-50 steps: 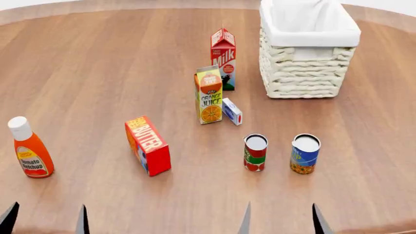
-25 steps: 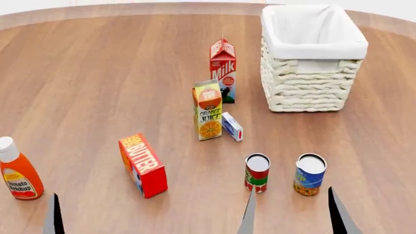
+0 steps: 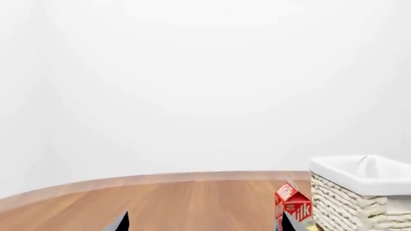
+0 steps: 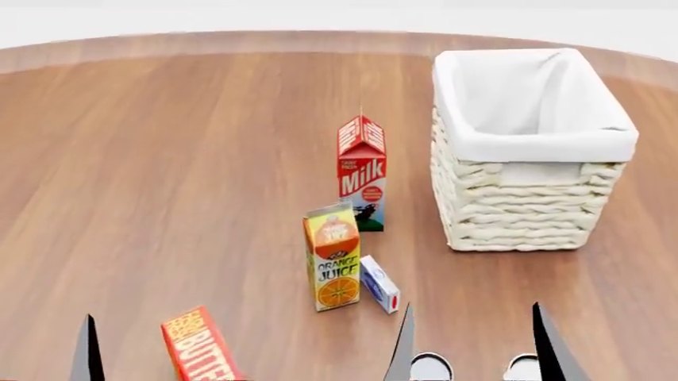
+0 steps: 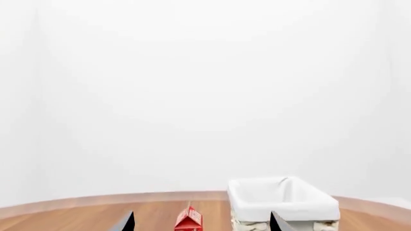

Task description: Pick up the tomato sauce, and put it in the basket.

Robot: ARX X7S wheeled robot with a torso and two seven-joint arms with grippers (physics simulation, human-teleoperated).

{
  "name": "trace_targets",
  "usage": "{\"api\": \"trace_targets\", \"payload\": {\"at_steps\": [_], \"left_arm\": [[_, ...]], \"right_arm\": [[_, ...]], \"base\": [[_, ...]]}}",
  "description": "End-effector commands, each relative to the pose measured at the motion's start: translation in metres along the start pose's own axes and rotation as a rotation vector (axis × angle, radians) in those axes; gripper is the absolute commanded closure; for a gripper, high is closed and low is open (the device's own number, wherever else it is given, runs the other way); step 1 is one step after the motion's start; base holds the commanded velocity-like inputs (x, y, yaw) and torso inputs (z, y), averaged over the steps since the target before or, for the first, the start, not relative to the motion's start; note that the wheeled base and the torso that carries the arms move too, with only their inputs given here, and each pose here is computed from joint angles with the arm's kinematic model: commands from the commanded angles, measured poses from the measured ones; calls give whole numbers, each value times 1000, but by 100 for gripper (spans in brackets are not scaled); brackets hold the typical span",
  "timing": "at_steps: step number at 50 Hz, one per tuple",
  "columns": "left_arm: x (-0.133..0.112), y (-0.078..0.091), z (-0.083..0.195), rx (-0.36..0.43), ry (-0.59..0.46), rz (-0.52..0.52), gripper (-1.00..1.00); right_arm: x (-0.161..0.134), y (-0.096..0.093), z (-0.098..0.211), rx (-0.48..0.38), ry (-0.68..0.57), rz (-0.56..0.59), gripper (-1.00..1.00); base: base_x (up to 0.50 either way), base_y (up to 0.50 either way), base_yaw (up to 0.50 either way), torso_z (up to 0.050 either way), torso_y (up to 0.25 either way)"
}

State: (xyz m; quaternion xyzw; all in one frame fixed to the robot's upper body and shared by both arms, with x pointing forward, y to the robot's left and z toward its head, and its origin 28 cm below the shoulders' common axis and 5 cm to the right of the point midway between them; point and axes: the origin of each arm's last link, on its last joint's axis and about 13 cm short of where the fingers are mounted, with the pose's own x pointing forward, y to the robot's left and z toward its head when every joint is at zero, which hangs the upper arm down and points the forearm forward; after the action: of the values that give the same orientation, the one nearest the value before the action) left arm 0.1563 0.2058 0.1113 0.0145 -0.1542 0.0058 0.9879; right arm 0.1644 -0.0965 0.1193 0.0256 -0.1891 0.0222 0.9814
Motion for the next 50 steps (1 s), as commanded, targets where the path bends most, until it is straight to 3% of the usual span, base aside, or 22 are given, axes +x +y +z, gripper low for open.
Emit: {"api": "trace_targets", "payload": {"at_steps": [1, 26, 37, 44, 50], "left_arm": [[0, 0, -1, 8, 2, 3, -100], [0, -2, -3, 14, 7, -2, -100], [1, -1, -4, 18, 11, -1, -100], [3, -1, -9, 22, 22, -1, -100], [3, -1, -10, 24, 26, 1, -100]], "right_arm": [[0, 0, 0, 0, -2, 2, -100], [-1, 0, -3, 2, 4, 5, -100], [-6, -5, 7, -3, 19, 39, -100], [-33, -21, 12, -20, 83, 83, -100], [-56, -31, 7, -80, 166, 54, -100]], "base": [[500, 0, 0, 0, 0], [500, 0, 0, 0, 1], [0, 0, 0, 0, 1], [0, 0, 0, 0, 0], [0, 0, 0, 0, 0]]}}
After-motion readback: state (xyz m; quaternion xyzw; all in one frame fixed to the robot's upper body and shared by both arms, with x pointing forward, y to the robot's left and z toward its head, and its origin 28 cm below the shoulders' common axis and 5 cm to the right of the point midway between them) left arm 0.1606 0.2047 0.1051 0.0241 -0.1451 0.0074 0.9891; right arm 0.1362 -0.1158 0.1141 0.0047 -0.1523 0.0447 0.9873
